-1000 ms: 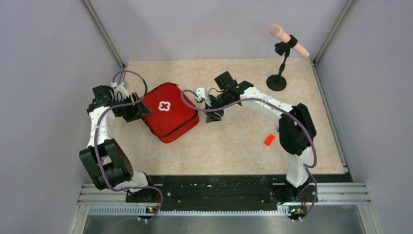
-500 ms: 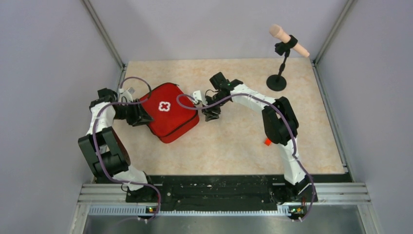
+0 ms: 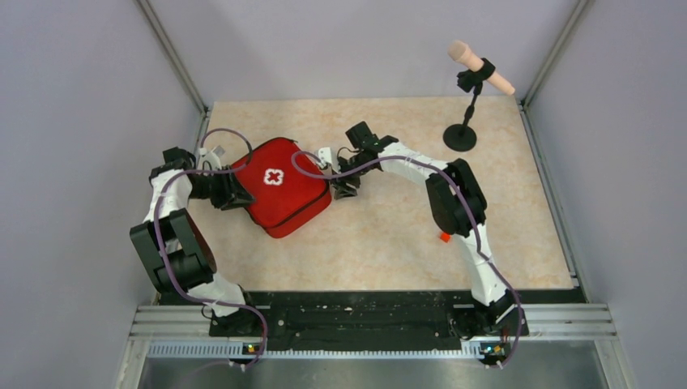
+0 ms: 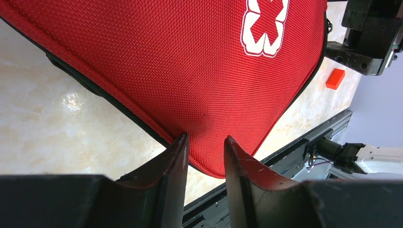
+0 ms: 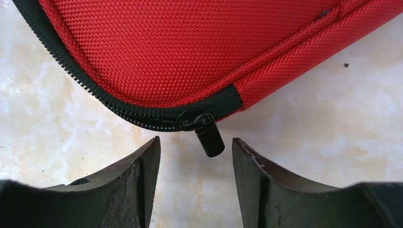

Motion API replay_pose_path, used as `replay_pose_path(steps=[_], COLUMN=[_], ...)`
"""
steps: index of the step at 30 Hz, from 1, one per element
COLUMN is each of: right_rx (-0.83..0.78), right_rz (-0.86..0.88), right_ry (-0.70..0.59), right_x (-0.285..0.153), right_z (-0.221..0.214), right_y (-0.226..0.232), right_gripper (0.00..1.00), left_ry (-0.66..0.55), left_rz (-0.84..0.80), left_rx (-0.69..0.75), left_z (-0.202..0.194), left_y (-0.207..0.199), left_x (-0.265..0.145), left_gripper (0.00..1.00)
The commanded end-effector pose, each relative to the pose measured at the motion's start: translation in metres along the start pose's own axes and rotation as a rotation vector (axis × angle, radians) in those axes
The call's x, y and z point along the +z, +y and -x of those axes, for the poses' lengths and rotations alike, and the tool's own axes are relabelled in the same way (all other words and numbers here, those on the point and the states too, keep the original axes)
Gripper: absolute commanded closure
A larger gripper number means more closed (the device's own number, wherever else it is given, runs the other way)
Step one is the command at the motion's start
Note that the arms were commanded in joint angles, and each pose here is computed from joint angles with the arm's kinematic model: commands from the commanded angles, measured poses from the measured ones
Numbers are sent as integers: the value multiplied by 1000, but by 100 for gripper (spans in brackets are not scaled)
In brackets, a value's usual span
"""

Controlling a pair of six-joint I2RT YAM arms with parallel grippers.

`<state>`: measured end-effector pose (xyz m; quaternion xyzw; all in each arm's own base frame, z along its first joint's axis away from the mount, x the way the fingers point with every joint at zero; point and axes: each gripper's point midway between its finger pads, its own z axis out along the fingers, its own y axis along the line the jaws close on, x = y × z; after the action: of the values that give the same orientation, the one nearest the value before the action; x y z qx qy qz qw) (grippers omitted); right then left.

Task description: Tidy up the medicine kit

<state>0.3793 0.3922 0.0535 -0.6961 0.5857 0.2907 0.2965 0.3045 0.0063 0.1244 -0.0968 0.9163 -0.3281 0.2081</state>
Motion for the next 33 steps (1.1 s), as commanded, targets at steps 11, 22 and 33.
replay_pose_path(steps=[11,22,33], right_rx=[-57,-70,-18], right_rz=[42,19,-12], right_ry=[-240,-252,-248], right_x=[-33,-60,-55], right_z=[70,88,81], right_y=[-8,6,2], right_gripper=[65,82,82], left_ry=[11,6,8], left_rz=[-44,-57,-79], left_rx=[21,29,32], left_z=[-7,-9,-12], left_y=[-6,-9,-12], left_x=[2,2,2], left_gripper=[63,64,64])
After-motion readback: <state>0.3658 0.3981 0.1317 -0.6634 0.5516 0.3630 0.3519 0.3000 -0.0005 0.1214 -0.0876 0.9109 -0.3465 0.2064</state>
